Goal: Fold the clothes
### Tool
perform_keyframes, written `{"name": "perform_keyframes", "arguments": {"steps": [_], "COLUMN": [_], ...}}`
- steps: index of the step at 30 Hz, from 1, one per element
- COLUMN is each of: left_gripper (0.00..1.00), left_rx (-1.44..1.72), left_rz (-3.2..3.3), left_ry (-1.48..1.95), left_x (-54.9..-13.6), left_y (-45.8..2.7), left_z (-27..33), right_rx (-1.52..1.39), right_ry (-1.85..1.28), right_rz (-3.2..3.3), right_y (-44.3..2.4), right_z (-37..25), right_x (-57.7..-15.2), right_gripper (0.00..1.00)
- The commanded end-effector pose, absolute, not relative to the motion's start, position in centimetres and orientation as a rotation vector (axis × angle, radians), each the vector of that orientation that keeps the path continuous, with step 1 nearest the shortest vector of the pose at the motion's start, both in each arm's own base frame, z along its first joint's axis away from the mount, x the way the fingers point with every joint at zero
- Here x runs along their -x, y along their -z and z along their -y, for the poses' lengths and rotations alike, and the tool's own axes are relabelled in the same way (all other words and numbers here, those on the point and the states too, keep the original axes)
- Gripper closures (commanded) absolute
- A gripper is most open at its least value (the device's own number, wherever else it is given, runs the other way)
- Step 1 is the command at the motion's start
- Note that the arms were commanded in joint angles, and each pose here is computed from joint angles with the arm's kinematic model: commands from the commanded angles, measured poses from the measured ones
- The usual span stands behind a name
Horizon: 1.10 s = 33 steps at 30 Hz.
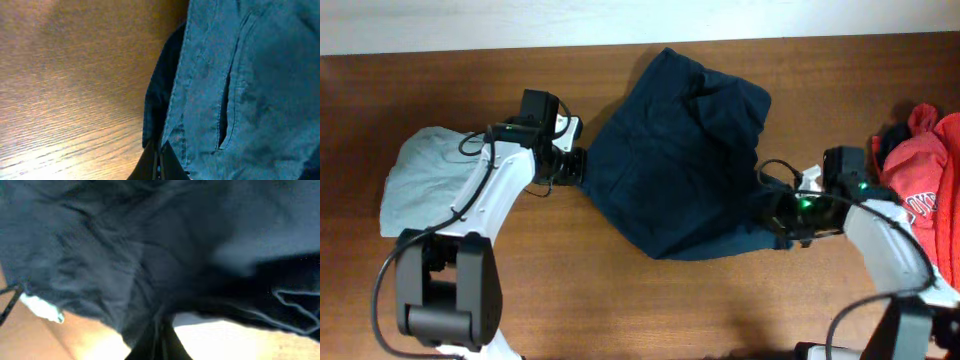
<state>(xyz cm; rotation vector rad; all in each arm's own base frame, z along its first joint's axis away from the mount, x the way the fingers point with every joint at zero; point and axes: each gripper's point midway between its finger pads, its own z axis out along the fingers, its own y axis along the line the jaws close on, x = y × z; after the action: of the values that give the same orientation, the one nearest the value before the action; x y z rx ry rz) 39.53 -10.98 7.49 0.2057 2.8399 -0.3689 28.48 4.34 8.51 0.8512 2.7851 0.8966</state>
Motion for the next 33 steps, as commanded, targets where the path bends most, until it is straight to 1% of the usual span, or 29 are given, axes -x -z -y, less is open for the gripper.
{"name": "perform_keyframes", "arguments": {"steps": [1, 3, 4, 5, 9, 10, 11, 13, 15, 18, 21, 25, 28, 33], "left_gripper": [0.99, 0.99, 0.99, 0.99, 1.00, 1.00, 1.00, 0.99, 0.99, 1.00, 1.00, 1.00, 1.00, 1.00], "left_rx": [-0.283, -0.274, -0.266, -0.256, -0.237, -0.249, -0.252, -0.261, -0.262, -0.279, -0.286, -0.424, -0.484, -0.566], "left_rz": [-2.620, -2.532, -2.466, -2.425, -2.199, -2.123, -2.022, -1.897, -1.814, -1.728, -1.675, -1.578, -1.559, -1.568], "left_ry": [0.325, 0.269, 0.235, 0.213, 0.133, 0.122, 0.118, 0.107, 0.102, 0.087, 0.103, 0.262, 0.328, 0.447], "left_x": [-40.7, -40.5, -40.1, -39.8, -37.8, -37.0, -35.6, -33.4, -31.4, -28.7, -26.8, -23.2, -22.3, -23.0], "left_y": [-15.6, -19.5, -22.5, -24.4, -34.6, -37.9, -42.2, -47.7, -51.4, -55.1, -57.2, -59.7, -59.9, -59.3], "left_z": [10.7, 9.9, 9.4, 9.0, 7.5, 7.3, 7.0, 6.6, 6.3, 5.9, 5.9, 8.6, 9.8, 11.9], "right_rx": [-0.625, -0.580, -0.565, -0.560, -0.543, -0.537, -0.534, -0.530, -0.517, -0.498, -0.480, -0.502, -0.524, -0.555], "right_ry": [-0.637, -0.527, -0.474, -0.450, -0.323, -0.294, -0.250, -0.201, -0.183, -0.184, -0.181, -0.121, -0.073, -0.028], "right_rz": [-2.707, -2.664, -2.612, -2.588, -2.458, -2.417, -2.362, -2.284, -2.214, -2.153, -2.121, -2.074, -2.049, -1.988], "right_y": [-15.4, -19.6, -23.0, -24.6, -32.5, -34.5, -36.9, -40.1, -42.8, -45.2, -46.6, -47.9, -48.5, -49.8], "right_z": [-1.8, -0.7, -0.2, 0.1, 1.5, 1.8, 2.3, 2.9, 2.9, 2.7, 2.5, 3.2, 3.9, 4.7], "right_x": [-30.1, -29.9, -29.8, -29.7, -28.7, -28.3, -27.7, -26.6, -25.5, -24.1, -23.0, -21.5, -20.7, -20.1], "right_gripper": [0.96, 0.96, 0.96, 0.96, 0.96, 0.96, 0.96, 0.96, 0.96, 0.96, 0.96, 0.96, 0.96, 0.96]}}
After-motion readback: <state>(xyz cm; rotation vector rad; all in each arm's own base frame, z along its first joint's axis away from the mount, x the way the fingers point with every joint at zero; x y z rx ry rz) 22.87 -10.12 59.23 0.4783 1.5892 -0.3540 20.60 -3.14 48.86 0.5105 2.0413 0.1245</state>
